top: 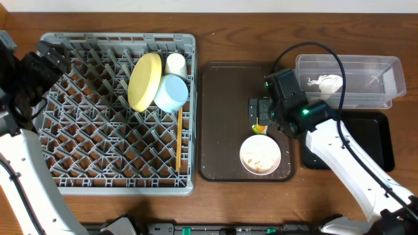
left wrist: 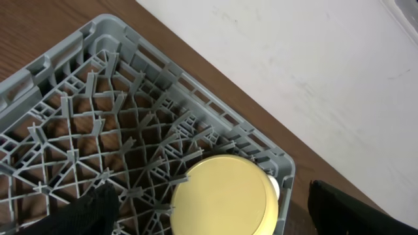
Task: Sort waste into correct bins and load items into the dishwasher rack
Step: 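Grasp the yellow-green snack wrapper on the brown tray with the right gripper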
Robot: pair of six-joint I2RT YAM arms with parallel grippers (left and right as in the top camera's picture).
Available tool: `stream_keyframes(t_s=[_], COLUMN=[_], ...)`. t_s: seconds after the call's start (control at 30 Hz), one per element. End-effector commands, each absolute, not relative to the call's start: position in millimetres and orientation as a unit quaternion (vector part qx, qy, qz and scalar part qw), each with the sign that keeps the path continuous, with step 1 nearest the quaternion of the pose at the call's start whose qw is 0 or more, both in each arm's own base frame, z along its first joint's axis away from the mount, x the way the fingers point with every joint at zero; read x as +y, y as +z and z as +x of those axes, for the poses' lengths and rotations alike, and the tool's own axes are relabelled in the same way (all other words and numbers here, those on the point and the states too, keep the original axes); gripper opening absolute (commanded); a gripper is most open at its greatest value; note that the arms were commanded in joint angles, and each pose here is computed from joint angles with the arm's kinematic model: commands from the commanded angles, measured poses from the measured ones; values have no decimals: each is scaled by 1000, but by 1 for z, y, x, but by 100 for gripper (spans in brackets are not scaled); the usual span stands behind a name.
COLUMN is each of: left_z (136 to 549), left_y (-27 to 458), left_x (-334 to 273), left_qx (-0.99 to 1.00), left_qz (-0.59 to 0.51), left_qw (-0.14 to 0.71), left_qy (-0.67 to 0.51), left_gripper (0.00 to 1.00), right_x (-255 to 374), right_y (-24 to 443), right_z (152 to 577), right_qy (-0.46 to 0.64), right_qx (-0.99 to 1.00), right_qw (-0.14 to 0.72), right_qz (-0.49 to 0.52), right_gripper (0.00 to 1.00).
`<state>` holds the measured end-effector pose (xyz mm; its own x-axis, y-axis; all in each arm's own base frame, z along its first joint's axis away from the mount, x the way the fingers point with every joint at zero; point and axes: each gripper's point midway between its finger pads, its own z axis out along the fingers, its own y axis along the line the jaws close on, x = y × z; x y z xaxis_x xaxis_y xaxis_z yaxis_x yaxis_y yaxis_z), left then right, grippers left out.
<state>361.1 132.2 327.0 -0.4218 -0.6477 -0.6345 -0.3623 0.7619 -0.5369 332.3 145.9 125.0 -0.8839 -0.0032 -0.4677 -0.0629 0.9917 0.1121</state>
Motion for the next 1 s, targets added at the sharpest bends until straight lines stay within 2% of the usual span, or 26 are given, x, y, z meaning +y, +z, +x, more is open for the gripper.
stream_keyframes(t_s=[0.0,0.47,0.6,0.7,0.97], left_z=[362,362,362,362,362], left_y=[332,332,332,332,332], left_x=[133,133,133,133,133], left_qx=[826,826,826,826,826], left_qz=[-301,-301,-301,-301,-301], left_qw=[448,448,448,448,448], left_qy=[-163,-163,-163,-163,-163], left_gripper=[93,93,93,94,94], right_x=[143,143,143,143,148], right_y=[99,23,1,-13,-12], right_z=[324,323,322,319,322], right_qy=[41,8,-2,-6,4], right_qx=[977,992,994,996,996], right_qw=[208,127,107,91,92], right_qz=[-11,19,18,16,19], right_gripper=[99,99,96,85,40])
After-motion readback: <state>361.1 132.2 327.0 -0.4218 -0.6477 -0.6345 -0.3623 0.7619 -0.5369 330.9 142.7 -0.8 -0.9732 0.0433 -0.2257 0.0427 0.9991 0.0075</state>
